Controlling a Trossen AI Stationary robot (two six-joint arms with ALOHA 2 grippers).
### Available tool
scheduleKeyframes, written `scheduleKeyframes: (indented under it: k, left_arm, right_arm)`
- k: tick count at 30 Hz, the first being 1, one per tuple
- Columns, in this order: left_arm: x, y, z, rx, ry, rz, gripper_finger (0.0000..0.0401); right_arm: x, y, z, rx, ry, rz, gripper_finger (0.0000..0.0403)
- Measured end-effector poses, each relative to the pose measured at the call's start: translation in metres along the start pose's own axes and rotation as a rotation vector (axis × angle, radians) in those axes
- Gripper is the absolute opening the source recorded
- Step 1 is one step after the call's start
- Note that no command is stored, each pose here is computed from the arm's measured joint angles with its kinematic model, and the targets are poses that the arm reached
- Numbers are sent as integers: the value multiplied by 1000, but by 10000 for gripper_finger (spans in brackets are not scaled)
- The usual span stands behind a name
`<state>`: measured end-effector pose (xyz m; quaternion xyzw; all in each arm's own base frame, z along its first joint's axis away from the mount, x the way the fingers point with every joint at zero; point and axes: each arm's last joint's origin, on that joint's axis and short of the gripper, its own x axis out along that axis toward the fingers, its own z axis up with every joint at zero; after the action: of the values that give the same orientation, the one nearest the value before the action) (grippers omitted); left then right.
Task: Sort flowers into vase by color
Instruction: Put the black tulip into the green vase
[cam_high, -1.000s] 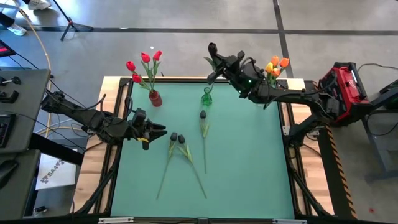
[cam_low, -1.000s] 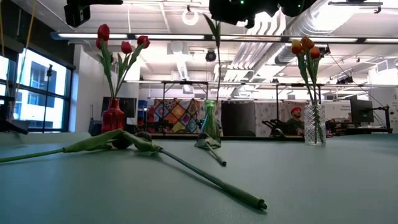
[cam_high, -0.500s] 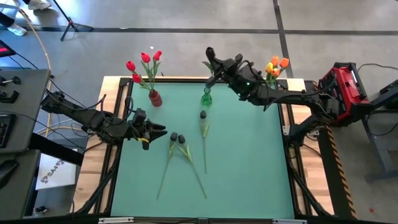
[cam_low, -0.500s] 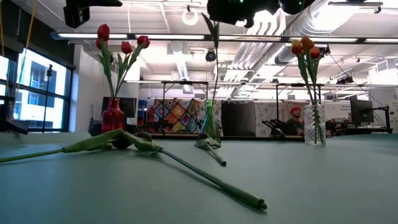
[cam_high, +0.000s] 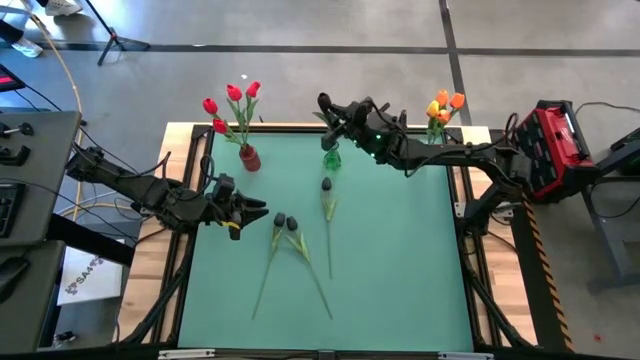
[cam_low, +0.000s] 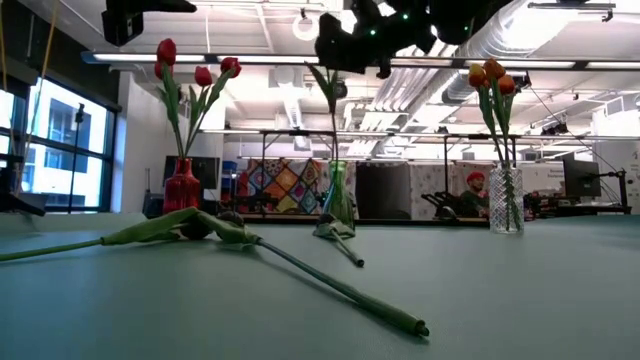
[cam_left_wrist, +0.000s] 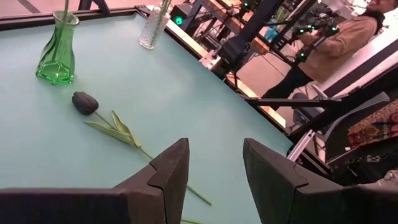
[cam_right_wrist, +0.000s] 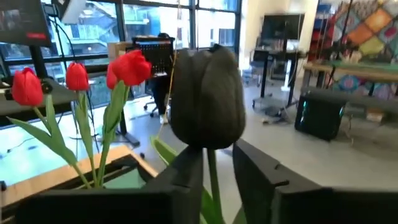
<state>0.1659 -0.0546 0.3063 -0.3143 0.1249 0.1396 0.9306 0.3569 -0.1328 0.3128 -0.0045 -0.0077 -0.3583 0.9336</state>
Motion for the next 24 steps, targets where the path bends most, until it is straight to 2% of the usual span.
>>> scheduleKeyframes:
  k: [6, 10, 13, 16, 21, 24]
  left_arm:
    - [0, 0, 0, -1, 2, -1, 140]
    - [0, 0, 0, -1, 3, -1, 140]
    - [0, 0, 0, 0, 2, -1, 140]
    - [0, 0, 0, 0, 2, -1, 140]
    - [0, 0, 0, 0, 2, -1, 140]
    - [0, 0, 0, -1, 2, -2, 140]
  right_arm:
    - [2, -7, -13, 56, 117, -35, 136]
    - [2, -12, -24, 119, 230, -66, 165]
    - [1, -17, -33, 188, 318, -90, 173]
    - [-1, -19, -41, 245, 409, -58, 174]
    - [-9, -15, -38, 311, 463, -2, 174]
    - [-18, -11, -31, 307, 467, -23, 174]
